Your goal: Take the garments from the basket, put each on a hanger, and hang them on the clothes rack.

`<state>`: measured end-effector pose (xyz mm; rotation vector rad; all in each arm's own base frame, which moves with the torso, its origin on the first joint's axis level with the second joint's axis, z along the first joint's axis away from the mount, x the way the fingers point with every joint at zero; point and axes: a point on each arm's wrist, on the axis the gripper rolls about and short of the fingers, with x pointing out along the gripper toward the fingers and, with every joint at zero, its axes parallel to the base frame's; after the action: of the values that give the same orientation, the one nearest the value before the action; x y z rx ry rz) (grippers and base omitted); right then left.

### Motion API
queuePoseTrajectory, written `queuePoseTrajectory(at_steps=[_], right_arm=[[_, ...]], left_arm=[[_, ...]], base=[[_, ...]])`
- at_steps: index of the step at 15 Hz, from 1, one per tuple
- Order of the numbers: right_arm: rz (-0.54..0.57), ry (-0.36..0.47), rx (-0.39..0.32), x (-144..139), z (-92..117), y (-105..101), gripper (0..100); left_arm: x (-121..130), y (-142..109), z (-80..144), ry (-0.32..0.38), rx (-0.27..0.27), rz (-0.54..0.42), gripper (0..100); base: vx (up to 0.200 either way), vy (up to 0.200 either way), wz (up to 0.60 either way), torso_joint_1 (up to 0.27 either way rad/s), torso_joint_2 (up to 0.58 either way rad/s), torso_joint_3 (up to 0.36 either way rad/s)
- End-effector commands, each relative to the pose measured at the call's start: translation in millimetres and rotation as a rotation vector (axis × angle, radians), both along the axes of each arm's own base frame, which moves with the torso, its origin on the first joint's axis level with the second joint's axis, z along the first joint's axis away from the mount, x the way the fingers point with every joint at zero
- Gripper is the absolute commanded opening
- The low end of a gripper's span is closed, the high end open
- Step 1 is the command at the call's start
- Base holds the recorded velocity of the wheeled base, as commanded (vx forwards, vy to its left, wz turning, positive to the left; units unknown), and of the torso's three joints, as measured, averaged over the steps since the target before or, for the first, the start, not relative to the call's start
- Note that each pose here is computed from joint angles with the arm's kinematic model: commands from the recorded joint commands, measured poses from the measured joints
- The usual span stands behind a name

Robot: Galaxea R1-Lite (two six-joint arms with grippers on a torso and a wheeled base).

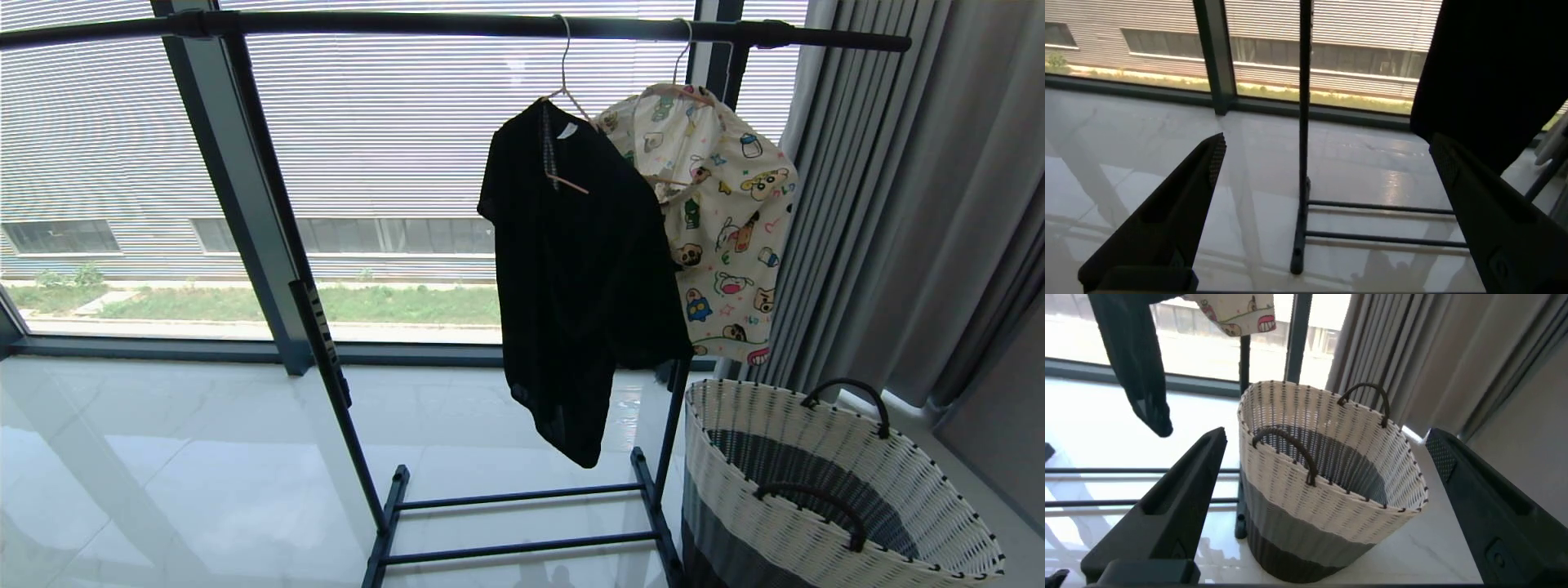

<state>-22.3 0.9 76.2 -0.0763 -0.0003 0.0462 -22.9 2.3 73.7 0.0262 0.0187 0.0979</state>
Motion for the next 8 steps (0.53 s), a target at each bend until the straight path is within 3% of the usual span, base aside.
queuePoseTrajectory(at_steps=[1,3,5,8], right_arm=[[0.017,0.031,-0.024,2.4,0.6,-0.3,100],[0.003,0.014,0.042,0.7,0.0,-0.2,100],[-0.068,-0.005,0.055,-0.5,-0.3,-1.4,100],[-0.060,-0.007,0.057,-0.5,-0.1,-1.2,100]], left_arm=[[0.2,-1.0,-0.5,0.011,0.049,-0.045,100],[0.2,-1.3,-1.0,0.017,0.079,-0.062,100],[0.2,-1.9,-1.2,0.020,0.111,-0.087,100],[0.1,-1.9,-1.8,0.024,0.103,-0.087,100]], base=[[0.000,0.000,0.00,0.000,0.00,0.000],[0.000,0.000,0.00,0.000,0.00,0.000],[0.000,0.000,0.00,0.000,0.00,0.000],[0.000,0.000,0.00,0.000,0.00,0.000]])
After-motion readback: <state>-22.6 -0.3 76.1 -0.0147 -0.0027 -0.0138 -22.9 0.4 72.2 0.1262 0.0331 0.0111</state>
